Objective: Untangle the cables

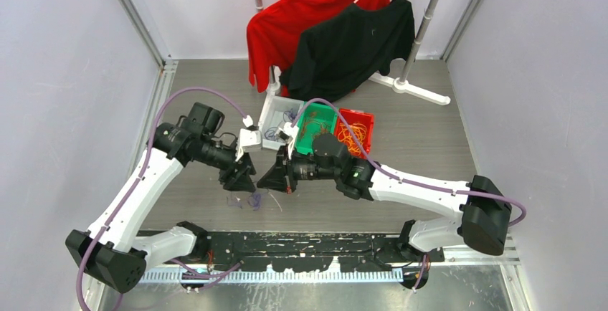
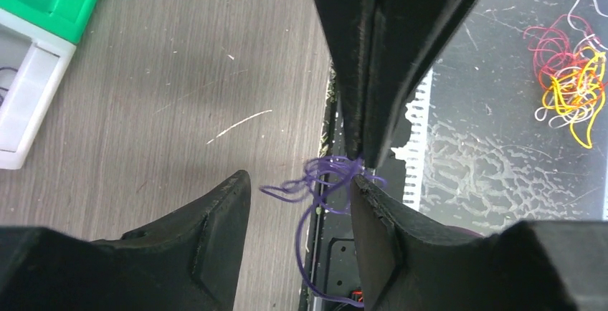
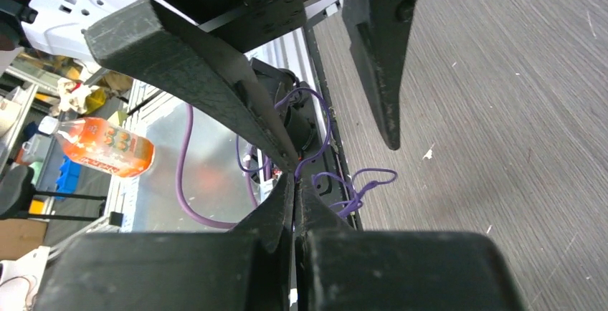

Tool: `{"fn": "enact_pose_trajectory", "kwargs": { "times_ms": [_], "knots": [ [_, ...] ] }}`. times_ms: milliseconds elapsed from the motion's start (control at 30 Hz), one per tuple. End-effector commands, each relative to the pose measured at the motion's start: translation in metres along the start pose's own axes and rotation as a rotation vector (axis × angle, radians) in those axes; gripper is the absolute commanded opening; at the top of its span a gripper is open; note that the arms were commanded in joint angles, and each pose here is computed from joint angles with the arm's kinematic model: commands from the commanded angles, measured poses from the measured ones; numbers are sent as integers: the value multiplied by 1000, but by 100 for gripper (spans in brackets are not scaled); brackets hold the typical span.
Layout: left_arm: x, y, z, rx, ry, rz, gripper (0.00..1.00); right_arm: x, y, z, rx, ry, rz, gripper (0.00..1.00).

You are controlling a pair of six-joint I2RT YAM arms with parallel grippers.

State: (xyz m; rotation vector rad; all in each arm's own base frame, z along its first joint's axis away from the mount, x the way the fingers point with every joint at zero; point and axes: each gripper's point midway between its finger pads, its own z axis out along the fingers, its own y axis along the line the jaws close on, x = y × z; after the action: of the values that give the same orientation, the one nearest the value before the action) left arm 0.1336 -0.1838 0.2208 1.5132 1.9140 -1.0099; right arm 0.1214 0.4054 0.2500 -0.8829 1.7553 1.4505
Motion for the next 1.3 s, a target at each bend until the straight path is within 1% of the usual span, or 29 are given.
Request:
{"fn": "enact_pose_trajectory", "kwargs": {
  "times_ms": [0, 33, 67, 133, 167, 200, 300, 433, 533, 733, 833, 900, 1100, 1267],
  "knots": [
    [-6, 11, -2, -60, -14, 42, 53, -26, 23, 4, -89, -48, -17, 1],
    [-6, 12, -2, -64, -15, 43, 51, -26, 23, 4, -91, -46, -15, 1],
    [-7, 11, -2, -62, -17, 42, 43, -25, 22, 5, -89, -41, -11, 1],
    [-9, 7, -2, -45, -27, 41, 14, -24, 21, 6, -85, -39, -6, 2],
    [-11, 6, -3, -40, -30, 43, 4, -25, 21, 6, -84, -40, -5, 3],
    [-12, 4, -5, -37, -33, 48, 0, -25, 21, 6, -85, -42, -3, 4],
    [-15, -3, -10, -24, -27, 60, 0, -27, 24, 4, -100, -67, 7, 10],
    [-27, -5, -17, -42, -48, 57, 0, -39, 29, 1, -124, -151, 17, 29],
    [-39, -2, -20, -69, -84, 18, 0, -46, 32, 2, -146, -197, 29, 38],
    [-59, -3, -29, -102, -143, -42, 0, -48, 33, 4, -173, -231, 56, 39],
    [-67, -8, -34, -101, -163, -45, 0, -46, 35, 3, -191, -235, 48, 47],
    [-72, -11, -37, -101, -177, -46, 0, -45, 37, 3, -205, -235, 47, 48],
    [-87, -14, -45, -102, -215, -51, 0, -38, 40, 10, -250, -204, 78, 48],
    [-94, -19, -49, -94, -231, -46, 0, -35, 37, 11, -242, -205, 86, 47]
  ]
}}
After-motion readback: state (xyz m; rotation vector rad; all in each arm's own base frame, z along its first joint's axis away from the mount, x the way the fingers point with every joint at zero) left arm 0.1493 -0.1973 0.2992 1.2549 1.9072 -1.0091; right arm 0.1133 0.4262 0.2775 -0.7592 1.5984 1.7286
